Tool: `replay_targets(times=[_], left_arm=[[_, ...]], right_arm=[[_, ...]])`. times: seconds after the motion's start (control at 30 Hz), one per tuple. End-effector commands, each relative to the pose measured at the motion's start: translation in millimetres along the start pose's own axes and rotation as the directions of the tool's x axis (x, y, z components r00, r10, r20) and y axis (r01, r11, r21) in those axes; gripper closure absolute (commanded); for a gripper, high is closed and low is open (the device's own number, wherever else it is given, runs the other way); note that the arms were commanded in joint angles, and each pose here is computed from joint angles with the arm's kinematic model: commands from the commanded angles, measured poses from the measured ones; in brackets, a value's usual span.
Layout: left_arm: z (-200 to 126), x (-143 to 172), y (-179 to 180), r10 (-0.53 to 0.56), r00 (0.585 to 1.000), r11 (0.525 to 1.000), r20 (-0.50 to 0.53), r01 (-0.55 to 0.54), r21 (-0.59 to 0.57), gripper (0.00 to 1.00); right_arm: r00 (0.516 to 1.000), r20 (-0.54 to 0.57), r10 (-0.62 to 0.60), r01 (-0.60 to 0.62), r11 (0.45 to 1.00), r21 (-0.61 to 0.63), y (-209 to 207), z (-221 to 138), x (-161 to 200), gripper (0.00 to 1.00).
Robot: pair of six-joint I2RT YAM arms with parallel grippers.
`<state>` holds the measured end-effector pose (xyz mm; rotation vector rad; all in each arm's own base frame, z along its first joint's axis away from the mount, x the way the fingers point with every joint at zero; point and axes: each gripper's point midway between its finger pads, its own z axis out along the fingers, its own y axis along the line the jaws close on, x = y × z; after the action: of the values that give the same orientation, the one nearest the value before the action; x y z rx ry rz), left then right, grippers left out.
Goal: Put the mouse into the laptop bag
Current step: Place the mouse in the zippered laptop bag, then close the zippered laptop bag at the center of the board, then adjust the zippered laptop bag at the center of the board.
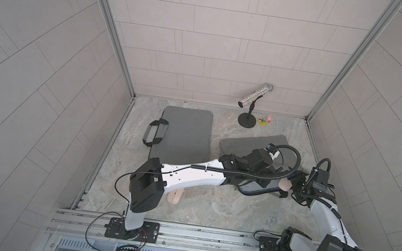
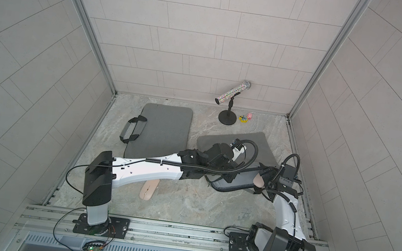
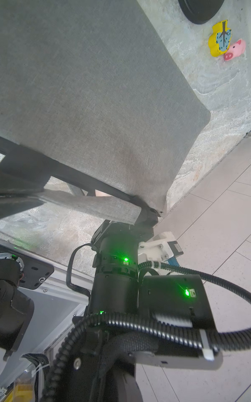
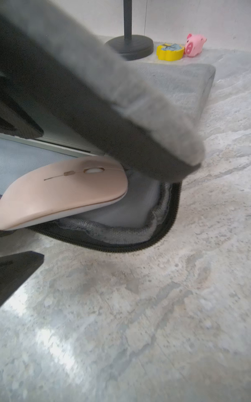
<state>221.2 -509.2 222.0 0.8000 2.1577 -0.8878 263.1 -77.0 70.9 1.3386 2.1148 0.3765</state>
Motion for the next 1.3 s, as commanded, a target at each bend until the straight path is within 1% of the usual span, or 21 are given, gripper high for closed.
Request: replay_targets(times=[0.0,0.07,0.1,0.13,0.17,0.2,0.23,0.27,0.3,0.37,0.43,0.53,0.6,0.7,0.83,0.87,0.97,1.03,1.1,1.2,1.27], left_arm=[[-19,-23,-19,-0.004,0.997,0.998,0.075,-0.001,0.065,1.0],[-19,-21,-15,-0.005,0.997,0.999,0.076,0.001,0.05,1.0],[-19,-20,-14,-0.005,0.997,0.999,0.078,0.002,0.041,0.93],[-20,-21,-10,-0.009,0.996,1.0,0.086,0.006,0.026,0.79],[-21,-20,-6,-0.013,0.996,1.0,0.092,0.013,0.009,0.62],[-25,-22,-4,-0.019,0.994,1.0,0.107,0.019,0.001,0.43],[-30,-22,-2,-0.025,0.992,1.0,0.12,0.026,-0.003,0.28],[-35,-23,1,-0.035,0.99,0.999,0.134,0.036,-0.01,0.19],[-43,-24,4,-0.052,0.987,0.998,0.152,0.056,-0.017,0.14],[-61,-25,6,-0.096,0.98,0.995,0.177,0.101,-0.017,0.04],[-82,-23,6,-0.155,0.97,0.987,0.186,0.161,-0.02,0.0],[-114,-20,-10,-0.192,0.956,0.981,0.221,0.192,0.02,0.0],[-134,-16,-21,-0.201,0.949,0.98,0.242,0.198,0.036,0.0],[-160,-8,-29,-0.213,0.94,0.977,0.266,0.206,0.052,0.0],[-182,3,-32,-0.235,0.928,0.971,0.289,0.212,0.109,0.0],[-187,5,-29,-0.265,0.92,0.964,0.288,0.24,0.118,0.0],[-203,6,-20,-0.26,0.915,0.965,0.308,0.241,0.099,0.0],[-213,3,-9,-0.249,0.908,0.968,0.337,0.242,0.063,0.0],[-215,3,5,-0.265,0.901,0.963,0.344,0.263,0.052,0.0],[-210,5,28,-0.344,0.879,0.939,0.329,0.331,0.096,0.0],[-205,9,46,-0.4,0.862,0.916,0.311,0.383,0.119,0.0]], right_arm=[[0.999,0.04,-0.012,0.014,0.999,-0.046,6,-12,-3,0.18],[0.998,0.055,-0.019,0.021,0.999,-0.026,-1,-22,-1,0.18],[0.998,0.058,-0.021,0.022,1.0,-0.008,-6,-26,1,0.17],[0.998,0.062,-0.022,0.022,1.0,0.003,-10,-31,3,0.15],[0.998,0.055,-0.025,0.025,1.0,0.007,-13,-34,7,0.13],[0.998,0.047,-0.033,0.033,0.999,0.011,-14,-37,10,0.08],[0.998,0.039,-0.042,0.042,0.999,0.014,-16,-41,13,0.05],[0.998,0.03,-0.052,0.052,0.999,0.014,-16,-45,16,0.03],[0.997,0.024,-0.069,0.069,0.998,0.014,-16,-49,18,0.01],[0.995,0.019,-0.096,0.096,0.995,0.006,-13,-59,20,0.0],[0.992,0.018,-0.122,0.123,0.992,-0.038,-6,-69,24,0.0],[0.986,0.038,-0.162,0.166,0.977,-0.133,12,-82,29,0.0],[0.977,0.054,-0.208,0.214,0.964,-0.159,21,-89,33,0.0],[0.95,0.064,-0.304,0.311,0.934,-0.175,37,-91,47,0.0],[0.888,0.08,-0.452,0.459,0.868,-0.191,64,-81,79,0.0],[0.868,0.092,-0.489,0.497,0.847,-0.188,69,-78,87,0.0],[0.829,0.097,-0.551,0.559,0.811,-0.17,81,-69,105,0.01],[0.821,0.062,-0.567,0.568,0.803,-0.18,87,-59,117,0.03],[0.817,0.032,-0.575,0.571,0.801,-0.18,90,-47,125,0.05],[0.809,-0.001,-0.587,0.582,0.803,-0.128,84,-34,129,0.07],[0.811,0.004,-0.585,0.582,0.805,-0.112,79,-26,129,0.08]])
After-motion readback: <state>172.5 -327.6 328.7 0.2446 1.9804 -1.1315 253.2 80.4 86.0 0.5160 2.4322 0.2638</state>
